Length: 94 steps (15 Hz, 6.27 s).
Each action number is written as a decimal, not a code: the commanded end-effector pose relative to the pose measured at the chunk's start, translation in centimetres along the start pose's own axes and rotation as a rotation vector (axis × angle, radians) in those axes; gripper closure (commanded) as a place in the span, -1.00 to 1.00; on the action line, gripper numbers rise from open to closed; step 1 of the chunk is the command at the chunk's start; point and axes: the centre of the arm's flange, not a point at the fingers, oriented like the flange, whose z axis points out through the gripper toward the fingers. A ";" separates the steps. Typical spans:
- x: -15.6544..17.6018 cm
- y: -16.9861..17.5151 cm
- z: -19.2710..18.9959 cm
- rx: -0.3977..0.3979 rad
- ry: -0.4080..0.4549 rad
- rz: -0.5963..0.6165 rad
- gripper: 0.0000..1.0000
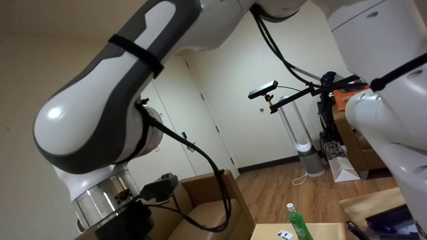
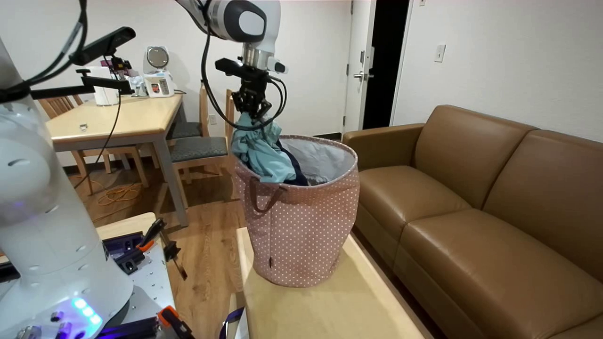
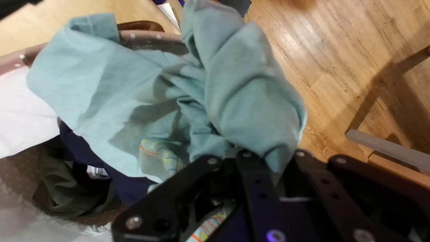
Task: Pick up the clothes from the table and put them in the laundry bag
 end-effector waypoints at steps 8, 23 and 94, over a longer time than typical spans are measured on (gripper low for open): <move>1.3 2.3 -1.0 -0.302 0.224 0.204 0.87; -2.6 3.8 4.8 -0.224 0.106 0.169 0.86; -0.6 -2.1 0.9 -0.516 0.031 -0.218 -1.00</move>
